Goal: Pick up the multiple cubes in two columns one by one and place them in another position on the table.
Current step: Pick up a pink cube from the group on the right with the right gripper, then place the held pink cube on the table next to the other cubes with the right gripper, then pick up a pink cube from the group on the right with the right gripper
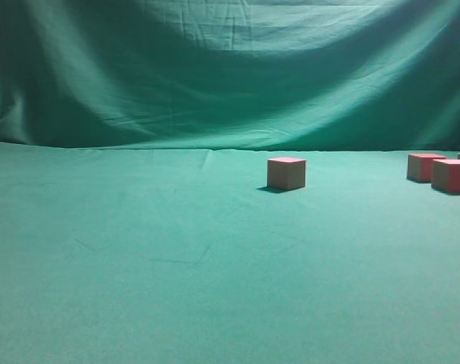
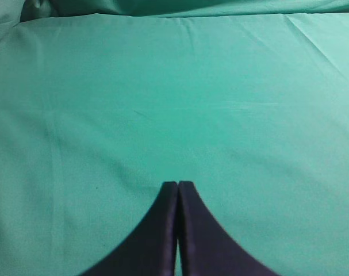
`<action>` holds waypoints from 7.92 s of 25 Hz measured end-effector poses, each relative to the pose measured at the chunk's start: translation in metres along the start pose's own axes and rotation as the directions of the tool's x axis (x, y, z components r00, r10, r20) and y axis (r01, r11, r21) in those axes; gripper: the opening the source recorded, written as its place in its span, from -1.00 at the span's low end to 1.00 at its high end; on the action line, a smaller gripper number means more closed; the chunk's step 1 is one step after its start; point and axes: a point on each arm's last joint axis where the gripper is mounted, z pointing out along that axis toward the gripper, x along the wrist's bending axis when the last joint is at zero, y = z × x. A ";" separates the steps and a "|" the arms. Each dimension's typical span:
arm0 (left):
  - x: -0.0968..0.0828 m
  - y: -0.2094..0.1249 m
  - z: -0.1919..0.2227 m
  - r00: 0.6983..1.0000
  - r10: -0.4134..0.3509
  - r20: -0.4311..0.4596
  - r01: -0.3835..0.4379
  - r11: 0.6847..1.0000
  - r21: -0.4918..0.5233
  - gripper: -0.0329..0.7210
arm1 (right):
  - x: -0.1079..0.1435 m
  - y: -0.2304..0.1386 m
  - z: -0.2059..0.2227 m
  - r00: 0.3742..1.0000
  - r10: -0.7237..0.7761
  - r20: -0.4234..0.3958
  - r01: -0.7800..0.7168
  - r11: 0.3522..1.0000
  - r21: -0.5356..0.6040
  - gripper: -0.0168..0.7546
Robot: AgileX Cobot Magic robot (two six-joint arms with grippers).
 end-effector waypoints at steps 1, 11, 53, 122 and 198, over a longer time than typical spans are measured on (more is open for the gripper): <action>0.000 0.000 0.000 1.000 0.000 0.000 0.000 1.000 0.000 -0.91 | 0.000 0.001 0.004 1.000 -0.001 0.001 0.001 1.000 0.013 0.45; 0.000 0.000 0.000 1.000 0.000 0.000 0.000 1.000 0.000 -0.91 | 0.003 0.007 0.027 1.000 -0.008 -0.003 0.008 0.999 0.040 0.45; 0.000 0.000 0.000 1.000 0.000 0.000 0.000 1.000 0.000 -0.91 | 0.230 0.129 -0.128 0.590 -0.759 -0.277 0.711 0.650 -0.268 -0.27; 0.000 0.000 0.000 1.000 0.000 0.000 0.000 1.000 0.000 -0.91 | 0.280 0.191 0.040 0.165 -0.977 -0.134 0.955 0.192 -0.227 -0.27; 0.000 0.000 0.000 1.000 0.000 0.000 0.000 1.000 0.000 -0.91 | 0.083 0.047 -0.084 0.984 -0.181 0.004 0.180 0.983 0.018 0.49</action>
